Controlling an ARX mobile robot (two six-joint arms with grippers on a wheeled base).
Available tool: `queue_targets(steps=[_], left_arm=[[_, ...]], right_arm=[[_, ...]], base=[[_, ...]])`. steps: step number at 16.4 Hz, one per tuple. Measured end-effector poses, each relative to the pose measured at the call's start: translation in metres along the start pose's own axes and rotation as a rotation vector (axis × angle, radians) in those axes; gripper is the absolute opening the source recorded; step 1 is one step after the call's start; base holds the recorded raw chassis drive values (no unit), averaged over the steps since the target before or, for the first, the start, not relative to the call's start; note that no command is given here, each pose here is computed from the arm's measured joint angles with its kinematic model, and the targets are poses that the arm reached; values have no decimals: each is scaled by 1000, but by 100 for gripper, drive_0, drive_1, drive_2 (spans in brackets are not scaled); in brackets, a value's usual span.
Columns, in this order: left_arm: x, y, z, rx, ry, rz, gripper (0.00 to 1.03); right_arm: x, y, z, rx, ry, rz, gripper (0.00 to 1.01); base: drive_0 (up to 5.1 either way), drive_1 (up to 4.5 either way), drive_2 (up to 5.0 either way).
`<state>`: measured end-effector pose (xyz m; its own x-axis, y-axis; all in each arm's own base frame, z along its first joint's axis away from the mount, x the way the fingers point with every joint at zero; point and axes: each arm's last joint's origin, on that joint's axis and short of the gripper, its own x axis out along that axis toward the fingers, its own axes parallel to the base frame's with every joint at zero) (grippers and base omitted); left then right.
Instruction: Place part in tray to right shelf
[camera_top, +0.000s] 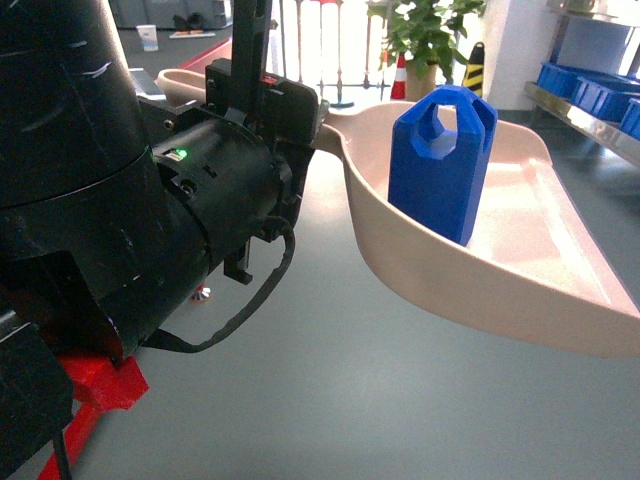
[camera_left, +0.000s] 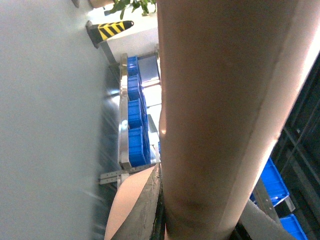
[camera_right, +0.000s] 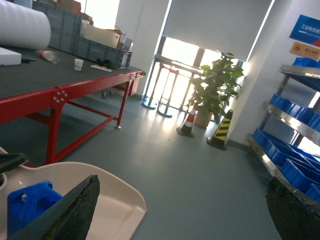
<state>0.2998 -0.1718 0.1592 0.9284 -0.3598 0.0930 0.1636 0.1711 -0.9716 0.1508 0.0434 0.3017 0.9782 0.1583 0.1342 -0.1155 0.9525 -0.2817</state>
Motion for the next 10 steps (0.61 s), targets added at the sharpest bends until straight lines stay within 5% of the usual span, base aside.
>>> queue_targets(steps=[10], left_arm=[[0,0,0,0,1,2,18]], right_arm=[[0,0,0,1,-4,0,98]], base=[[-3,425,-431]])
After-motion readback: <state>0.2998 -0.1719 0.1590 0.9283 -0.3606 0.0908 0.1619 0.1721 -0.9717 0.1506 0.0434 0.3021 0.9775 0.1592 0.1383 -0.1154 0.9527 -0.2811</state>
